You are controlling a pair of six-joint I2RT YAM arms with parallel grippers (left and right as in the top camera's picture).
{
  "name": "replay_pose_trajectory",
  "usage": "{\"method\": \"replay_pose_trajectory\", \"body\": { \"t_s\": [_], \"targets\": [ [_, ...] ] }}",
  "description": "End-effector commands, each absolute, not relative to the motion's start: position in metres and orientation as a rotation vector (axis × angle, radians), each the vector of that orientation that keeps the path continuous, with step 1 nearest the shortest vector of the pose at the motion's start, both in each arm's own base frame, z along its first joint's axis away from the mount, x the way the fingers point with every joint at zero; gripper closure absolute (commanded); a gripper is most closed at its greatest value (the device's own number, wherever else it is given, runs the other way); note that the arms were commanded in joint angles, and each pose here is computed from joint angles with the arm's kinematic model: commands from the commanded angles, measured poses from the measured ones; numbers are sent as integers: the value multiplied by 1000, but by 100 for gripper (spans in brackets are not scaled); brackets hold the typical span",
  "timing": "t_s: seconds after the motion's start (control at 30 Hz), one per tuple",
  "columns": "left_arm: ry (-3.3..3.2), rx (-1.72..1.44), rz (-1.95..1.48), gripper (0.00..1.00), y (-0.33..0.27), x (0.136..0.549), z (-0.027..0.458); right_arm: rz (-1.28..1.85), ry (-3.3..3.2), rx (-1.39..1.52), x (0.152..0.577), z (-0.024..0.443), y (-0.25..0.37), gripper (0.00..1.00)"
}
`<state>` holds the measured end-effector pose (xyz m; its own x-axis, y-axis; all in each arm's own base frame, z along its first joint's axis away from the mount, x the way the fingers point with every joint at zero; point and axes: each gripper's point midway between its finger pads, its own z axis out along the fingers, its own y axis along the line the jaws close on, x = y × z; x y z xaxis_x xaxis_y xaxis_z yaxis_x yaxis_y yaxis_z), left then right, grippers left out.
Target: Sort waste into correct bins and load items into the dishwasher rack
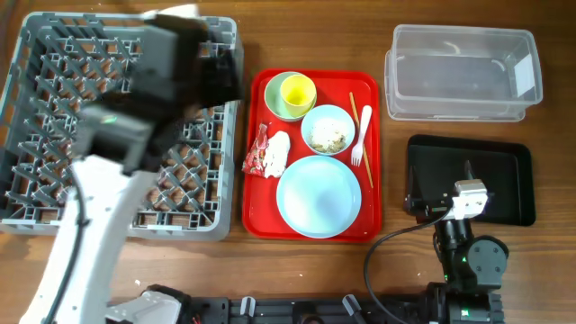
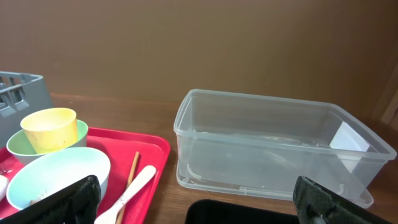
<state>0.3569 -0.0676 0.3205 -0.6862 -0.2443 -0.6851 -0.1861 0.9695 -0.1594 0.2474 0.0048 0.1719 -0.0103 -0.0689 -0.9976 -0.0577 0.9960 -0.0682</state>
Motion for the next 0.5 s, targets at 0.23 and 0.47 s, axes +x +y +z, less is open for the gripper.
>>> {"method": "replay_pose_trajectory", "body": {
  "t_s": [0.23, 0.47],
  "targets": [
    [2297, -1141, -75, 0, 74, 300, 300, 142, 1520, -105, 245, 187, 22, 0],
    [2300, -1205, -48, 0, 86, 292, 294, 1189, 1570, 313, 222, 199, 85, 0]
  ]
}}
